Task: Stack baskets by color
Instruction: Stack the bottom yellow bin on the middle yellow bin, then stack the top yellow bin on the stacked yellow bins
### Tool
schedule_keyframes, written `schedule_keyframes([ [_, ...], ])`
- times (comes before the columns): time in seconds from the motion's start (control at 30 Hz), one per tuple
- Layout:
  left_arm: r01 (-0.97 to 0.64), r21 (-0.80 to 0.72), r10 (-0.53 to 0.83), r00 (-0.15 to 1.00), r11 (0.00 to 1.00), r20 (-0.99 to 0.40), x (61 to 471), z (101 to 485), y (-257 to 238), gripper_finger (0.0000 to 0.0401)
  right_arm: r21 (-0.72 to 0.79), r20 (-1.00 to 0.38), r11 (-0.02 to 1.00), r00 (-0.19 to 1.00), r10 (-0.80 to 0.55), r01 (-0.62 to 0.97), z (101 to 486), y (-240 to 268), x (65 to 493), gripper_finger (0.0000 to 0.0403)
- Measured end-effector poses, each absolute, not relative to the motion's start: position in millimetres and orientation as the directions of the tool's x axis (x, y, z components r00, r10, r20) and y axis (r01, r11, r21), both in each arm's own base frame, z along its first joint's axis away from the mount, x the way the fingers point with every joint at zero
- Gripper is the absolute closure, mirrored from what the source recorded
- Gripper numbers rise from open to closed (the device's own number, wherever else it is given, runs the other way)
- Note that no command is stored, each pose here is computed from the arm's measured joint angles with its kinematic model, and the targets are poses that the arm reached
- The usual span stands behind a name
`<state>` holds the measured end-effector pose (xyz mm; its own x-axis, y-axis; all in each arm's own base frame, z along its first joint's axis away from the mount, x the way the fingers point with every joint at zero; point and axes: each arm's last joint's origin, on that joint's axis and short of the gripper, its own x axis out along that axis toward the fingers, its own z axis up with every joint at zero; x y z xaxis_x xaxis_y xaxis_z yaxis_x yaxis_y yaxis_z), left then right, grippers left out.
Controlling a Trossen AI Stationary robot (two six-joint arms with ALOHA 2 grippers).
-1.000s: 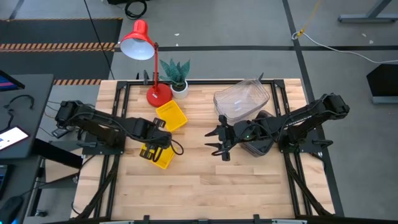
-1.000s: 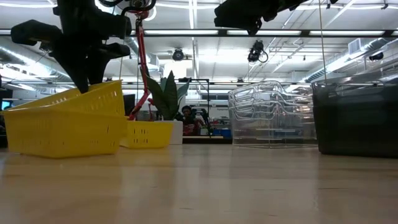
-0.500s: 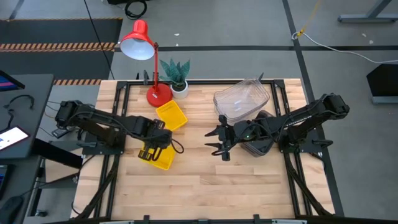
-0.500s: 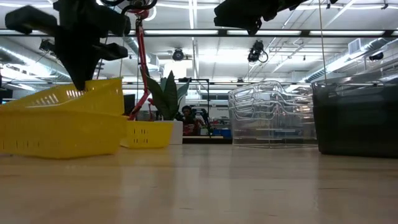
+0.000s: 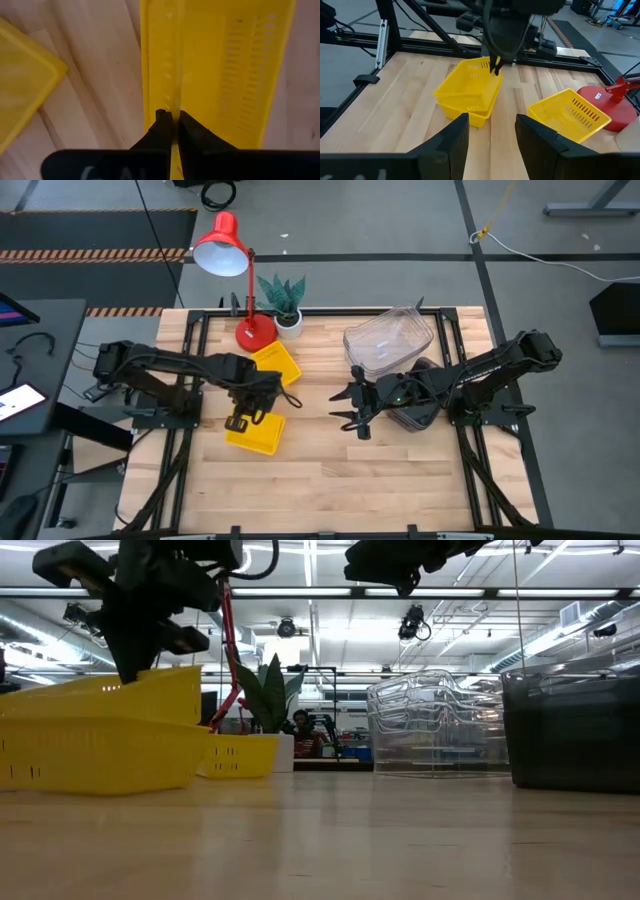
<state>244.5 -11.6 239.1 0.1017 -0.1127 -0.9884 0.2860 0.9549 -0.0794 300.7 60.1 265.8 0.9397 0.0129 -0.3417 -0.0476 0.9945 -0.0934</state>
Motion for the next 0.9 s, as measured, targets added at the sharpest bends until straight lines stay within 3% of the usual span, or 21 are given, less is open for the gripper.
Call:
schedule_keyframes([
  [0.17,0.318,-0.083,-0.112,0.075,0.945,-0.991,252.2,228.2,-11.9,0.0378,-0.093,-0.342,0.994,0.940,0.013,-0.048,265.8,60.1,300.7,0.0237],
  [0.37,0.338,-0.036,-0.094,0.155,0.940,-0.983,264.7,224.1,-11.7,0.0302,-0.094,-0.346,0.994,0.938,0.013,-0.048,265.4,60.1,300.6,0.0237],
  [0.6,0.279,-0.009,-0.053,0.153,0.960,-0.987,268.9,219.2,-10.7,0.0222,-0.093,-0.349,0.994,0.937,0.015,-0.051,265.0,60.3,300.5,0.0237],
  [0.73,0.232,0.087,0.057,0.133,0.969,-0.990,273.5,210.8,-7.9,0.0210,-0.092,-0.346,0.994,0.938,0.016,-0.051,265.4,60.4,300.6,0.0237],
  [0.9,0.218,0.180,0.159,0.110,0.959,-0.981,277.9,203.2,1.8,0.0223,-0.092,-0.342,0.994,0.939,0.016,-0.051,265.7,60.4,300.7,0.0237],
])
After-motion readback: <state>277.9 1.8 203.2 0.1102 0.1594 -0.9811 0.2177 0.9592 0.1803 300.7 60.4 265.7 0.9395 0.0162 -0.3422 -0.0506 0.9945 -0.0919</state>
